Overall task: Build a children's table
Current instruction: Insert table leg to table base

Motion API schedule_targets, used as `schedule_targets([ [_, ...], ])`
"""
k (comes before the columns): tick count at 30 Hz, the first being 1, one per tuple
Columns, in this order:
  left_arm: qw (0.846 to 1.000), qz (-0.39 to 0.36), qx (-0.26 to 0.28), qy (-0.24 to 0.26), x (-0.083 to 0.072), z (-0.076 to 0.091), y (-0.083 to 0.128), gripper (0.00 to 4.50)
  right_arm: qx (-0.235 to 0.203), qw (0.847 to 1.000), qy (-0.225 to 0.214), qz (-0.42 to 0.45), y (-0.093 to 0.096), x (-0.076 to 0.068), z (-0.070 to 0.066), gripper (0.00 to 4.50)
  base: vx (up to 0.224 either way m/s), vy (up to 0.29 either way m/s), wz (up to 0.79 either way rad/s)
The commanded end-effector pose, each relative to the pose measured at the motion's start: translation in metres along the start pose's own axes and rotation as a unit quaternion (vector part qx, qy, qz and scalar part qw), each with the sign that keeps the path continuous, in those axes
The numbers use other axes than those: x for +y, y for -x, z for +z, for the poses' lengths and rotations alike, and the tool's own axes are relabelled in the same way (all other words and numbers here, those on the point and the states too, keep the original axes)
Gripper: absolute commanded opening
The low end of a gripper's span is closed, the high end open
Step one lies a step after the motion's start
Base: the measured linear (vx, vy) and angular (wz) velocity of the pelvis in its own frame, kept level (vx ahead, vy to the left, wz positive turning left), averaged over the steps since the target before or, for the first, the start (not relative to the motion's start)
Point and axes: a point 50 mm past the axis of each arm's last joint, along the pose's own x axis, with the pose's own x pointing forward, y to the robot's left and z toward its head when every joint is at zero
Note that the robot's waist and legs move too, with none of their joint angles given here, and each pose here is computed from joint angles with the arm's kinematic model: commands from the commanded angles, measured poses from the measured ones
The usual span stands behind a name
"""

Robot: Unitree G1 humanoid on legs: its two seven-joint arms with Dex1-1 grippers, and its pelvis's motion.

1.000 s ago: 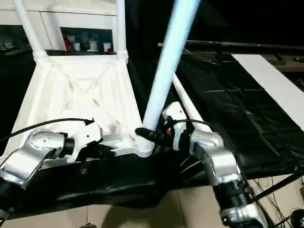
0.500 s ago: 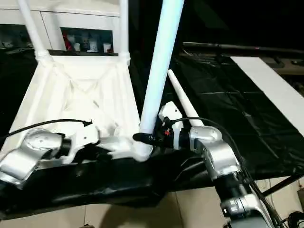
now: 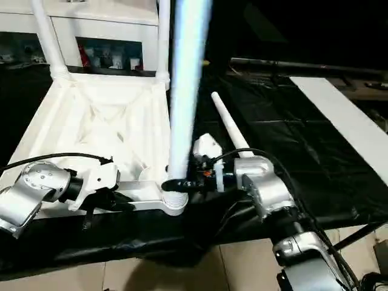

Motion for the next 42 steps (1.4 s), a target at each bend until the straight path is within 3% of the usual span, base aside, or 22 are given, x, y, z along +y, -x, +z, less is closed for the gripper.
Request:
schedule_targets([
  [1, 1.000, 0.002, 0.004, -0.031, 0.005, 0.011, 0.003, 0.00, 0.105, 0.992, -0.069, 0.022, -0.004, 0.014, -0.051, 1.85, 0.000, 0.000, 0.00],
  [8, 1.000, 0.010, 0.000, -0.030, 0.005, 0.010, 0.000, 0.00, 0.108, 0.992, -0.065, 0.020, -0.004, 0.014, -0.054, 1.85, 0.000, 0.000, 0.00],
  [14, 0.999, 0.012, -0.005, -0.032, 0.007, 0.010, -0.003, 0.00, 0.085, 0.994, -0.074, -0.004, 0.001, 0.013, -0.058, 1.85, 0.000, 0.000, 0.00],
  [18, 0.999, 0.026, -0.004, -0.030, 0.009, 0.010, -0.003, 0.00, -0.006, 0.988, -0.126, -0.090, 0.004, -0.003, -0.046, 1.85, 0.000, 0.000, 0.00],
  [20, 0.996, 0.086, 0.001, -0.006, 0.017, 0.009, -0.002, 0.00, -0.099, 0.969, -0.161, -0.157, 0.012, -0.019, -0.027, 1.85, 0.000, 0.000, 0.00],
  [21, 0.995, 0.100, 0.002, -0.001, 0.019, 0.008, -0.002, 0.00, -0.116, 0.965, -0.167, -0.165, 0.014, -0.021, -0.023, 1.85, 0.000, 0.000, 0.00],
  [22, 0.994, 0.105, 0.002, 0.001, 0.020, 0.008, -0.002, 0.00, -0.121, 0.964, -0.168, -0.167, 0.015, -0.022, -0.022, 1.85, 0.000, 0.000, 0.00],
  [25, 0.985, 0.167, -0.002, 0.045, 0.026, 0.005, -0.010, 0.00, -0.237, 0.932, -0.157, -0.223, 0.034, -0.034, 0.014, 1.84, 0.000, 0.000, 0.00],
  [26, 0.985, 0.167, -0.002, 0.045, 0.026, 0.005, -0.010, 0.00, -0.237, 0.932, -0.157, -0.223, 0.034, -0.034, 0.014, 1.84, 0.000, 0.000, 0.00],
  [28, 0.981, 0.188, 0.011, 0.046, 0.030, 0.002, -0.014, 0.00, -0.267, 0.921, -0.133, -0.251, 0.044, -0.037, 0.030, 1.84, 0.000, 0.000, 0.00],
  [32, 0.978, 0.204, 0.002, 0.034, 0.035, 0.006, -0.016, 0.00, -0.215, 0.926, -0.095, -0.294, 0.044, -0.036, 0.028, 1.84, 0.000, 0.000, 0.00],
  [35, 0.978, 0.207, -0.015, 0.027, 0.036, 0.011, -0.017, 0.00, -0.204, 0.924, -0.091, -0.310, 0.043, -0.035, 0.027, 1.84, 0.000, 0.000, 0.00],
  [38, 0.974, 0.215, -0.067, 0.005, 0.037, 0.023, -0.017, 0.00, -0.202, 0.912, -0.090, -0.347, 0.043, -0.034, 0.030, 1.84, 0.000, 0.000, 0.00],
  [39, 0.966, 0.246, -0.086, 0.004, 0.040, 0.027, -0.016, 0.00, -0.196, 0.902, -0.096, -0.373, 0.043, -0.033, 0.031, 1.84, 0.000, 0.000, 0.00],
  [42, 0.947, 0.297, -0.120, 0.035, 0.045, 0.030, -0.009, 0.00, -0.188, 0.891, -0.086, -0.405, 0.039, -0.029, 0.031, 1.84, 0.000, 0.000, 0.00],
])
